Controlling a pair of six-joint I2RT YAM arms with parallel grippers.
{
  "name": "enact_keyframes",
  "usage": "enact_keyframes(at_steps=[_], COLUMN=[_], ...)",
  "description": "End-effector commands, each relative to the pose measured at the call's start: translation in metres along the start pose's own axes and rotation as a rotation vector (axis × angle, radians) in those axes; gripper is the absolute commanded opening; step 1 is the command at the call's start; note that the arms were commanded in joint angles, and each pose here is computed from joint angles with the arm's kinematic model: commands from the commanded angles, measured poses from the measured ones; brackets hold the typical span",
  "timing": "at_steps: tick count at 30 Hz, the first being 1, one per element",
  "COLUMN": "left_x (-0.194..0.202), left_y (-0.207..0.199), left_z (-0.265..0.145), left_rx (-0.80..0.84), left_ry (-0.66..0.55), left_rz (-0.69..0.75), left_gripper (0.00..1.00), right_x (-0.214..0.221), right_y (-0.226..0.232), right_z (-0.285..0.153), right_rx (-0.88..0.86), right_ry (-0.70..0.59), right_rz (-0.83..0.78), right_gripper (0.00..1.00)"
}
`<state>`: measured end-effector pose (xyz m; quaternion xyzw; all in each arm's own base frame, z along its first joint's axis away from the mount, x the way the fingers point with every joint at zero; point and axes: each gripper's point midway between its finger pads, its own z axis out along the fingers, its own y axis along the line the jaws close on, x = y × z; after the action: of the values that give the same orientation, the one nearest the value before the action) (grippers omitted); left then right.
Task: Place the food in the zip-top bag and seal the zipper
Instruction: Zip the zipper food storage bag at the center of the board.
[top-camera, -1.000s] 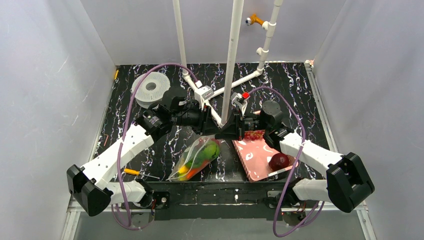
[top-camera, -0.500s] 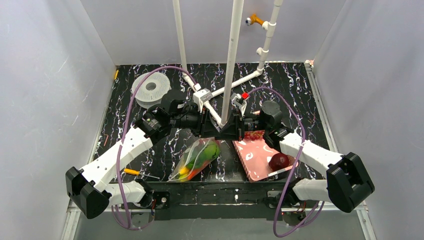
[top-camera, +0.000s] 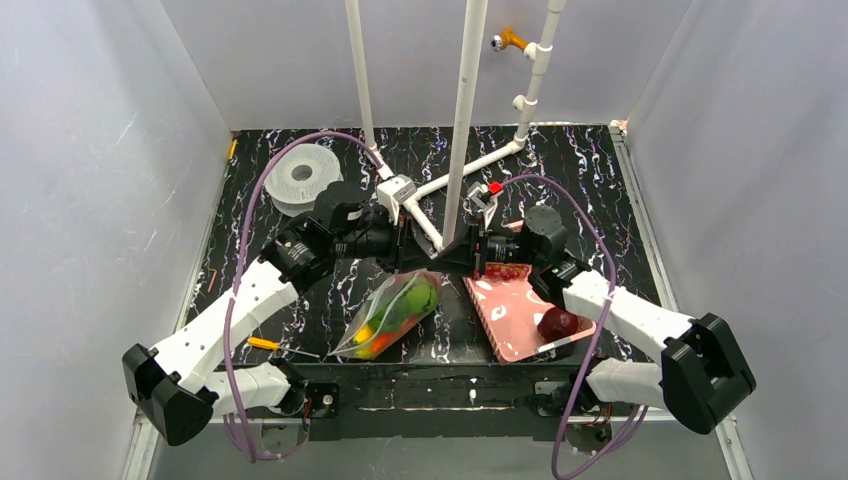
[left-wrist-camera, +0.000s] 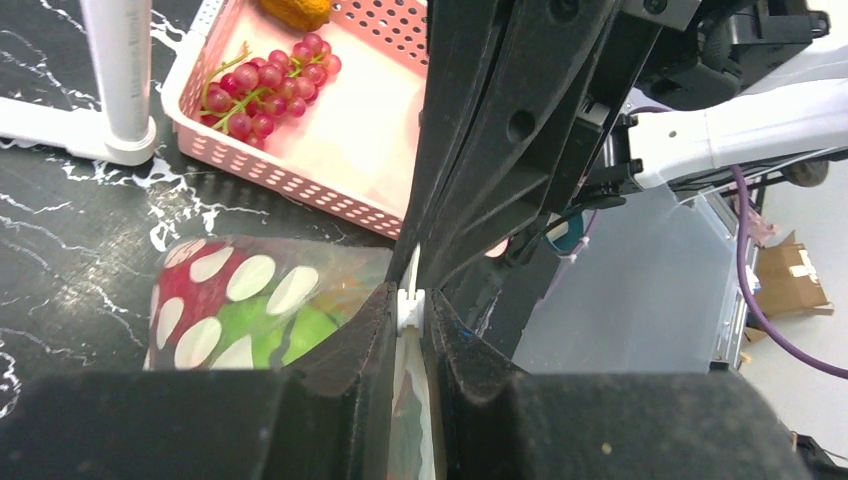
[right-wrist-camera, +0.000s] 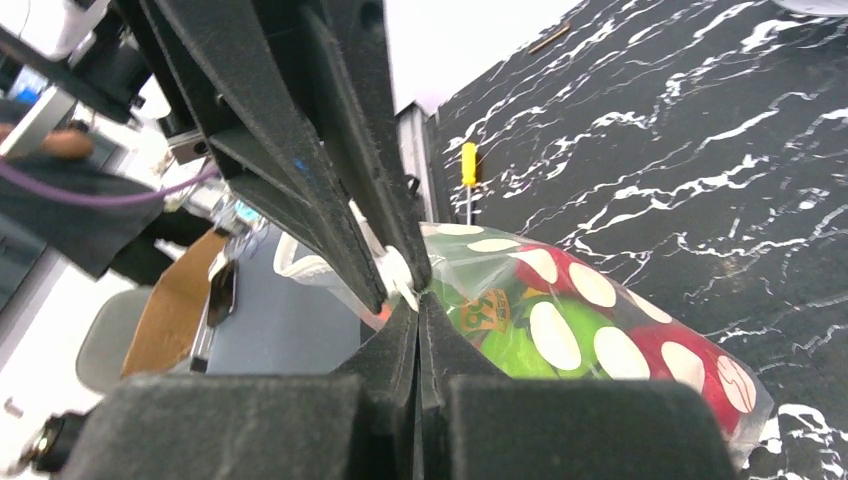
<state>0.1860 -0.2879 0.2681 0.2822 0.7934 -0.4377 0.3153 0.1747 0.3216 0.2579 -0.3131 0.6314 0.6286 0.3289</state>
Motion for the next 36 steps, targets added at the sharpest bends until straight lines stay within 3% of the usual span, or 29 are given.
enact_keyframes(at_steps=[1, 11, 36], left_x=[0.022, 0.055, 0.123], left_y=[-0.002, 0.012, 0.015], left_z=[-0.02, -0.059, -0.148], left_rx=[-0.032, -0.188, -0.4], left_ry=[0.042, 0.097, 0.163], left_rz=[-0.006, -0.009, -0.101], left_gripper=[0.0, 0.0, 0.0], right_x=[-0.032, -0.041, -0.047], right_y=[-0.022, -0.053, -0.072], right_z=[-0.01, -0.038, -0.06], right_rx=[0.188, 0.42, 0.564], right_ry=[-0.208, -0.374, -0.417], right_rz=[0.043, 0.107, 0.094], right_gripper=[0.01, 0.01, 0.01])
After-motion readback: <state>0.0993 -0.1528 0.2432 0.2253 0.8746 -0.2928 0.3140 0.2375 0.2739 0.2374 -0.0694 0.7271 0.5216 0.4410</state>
